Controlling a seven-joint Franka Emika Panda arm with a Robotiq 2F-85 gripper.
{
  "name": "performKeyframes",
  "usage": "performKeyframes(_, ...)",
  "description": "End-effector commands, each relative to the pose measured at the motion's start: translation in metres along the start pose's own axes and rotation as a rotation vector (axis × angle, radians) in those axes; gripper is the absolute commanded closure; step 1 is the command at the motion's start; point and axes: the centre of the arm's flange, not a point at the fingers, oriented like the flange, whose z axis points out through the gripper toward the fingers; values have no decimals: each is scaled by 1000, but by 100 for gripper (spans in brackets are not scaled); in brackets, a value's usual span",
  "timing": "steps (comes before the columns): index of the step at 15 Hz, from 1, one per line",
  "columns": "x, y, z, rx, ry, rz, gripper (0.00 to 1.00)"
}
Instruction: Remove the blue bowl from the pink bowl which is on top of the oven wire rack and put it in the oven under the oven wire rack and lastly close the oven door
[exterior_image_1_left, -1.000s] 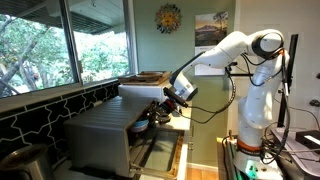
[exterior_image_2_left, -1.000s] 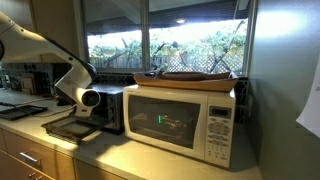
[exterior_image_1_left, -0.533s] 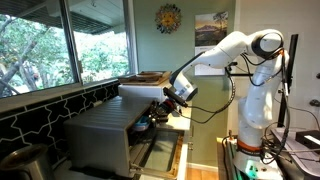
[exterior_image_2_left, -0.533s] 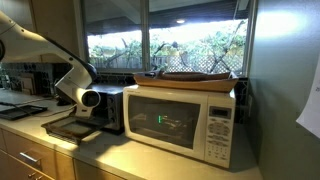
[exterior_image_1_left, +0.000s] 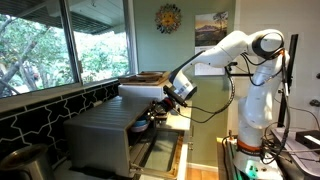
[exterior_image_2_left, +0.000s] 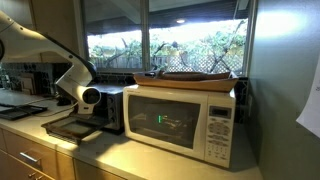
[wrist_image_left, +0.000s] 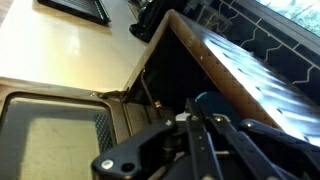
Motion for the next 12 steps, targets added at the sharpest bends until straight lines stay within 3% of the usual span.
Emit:
performKeyframes(1, -10, 0, 1, -20, 23, -83, 99)
performKeyframes(7, -23, 4, -10, -123, 33, -170, 99)
performKeyframes(12, -35, -1, -17, -146, 38, -237, 99)
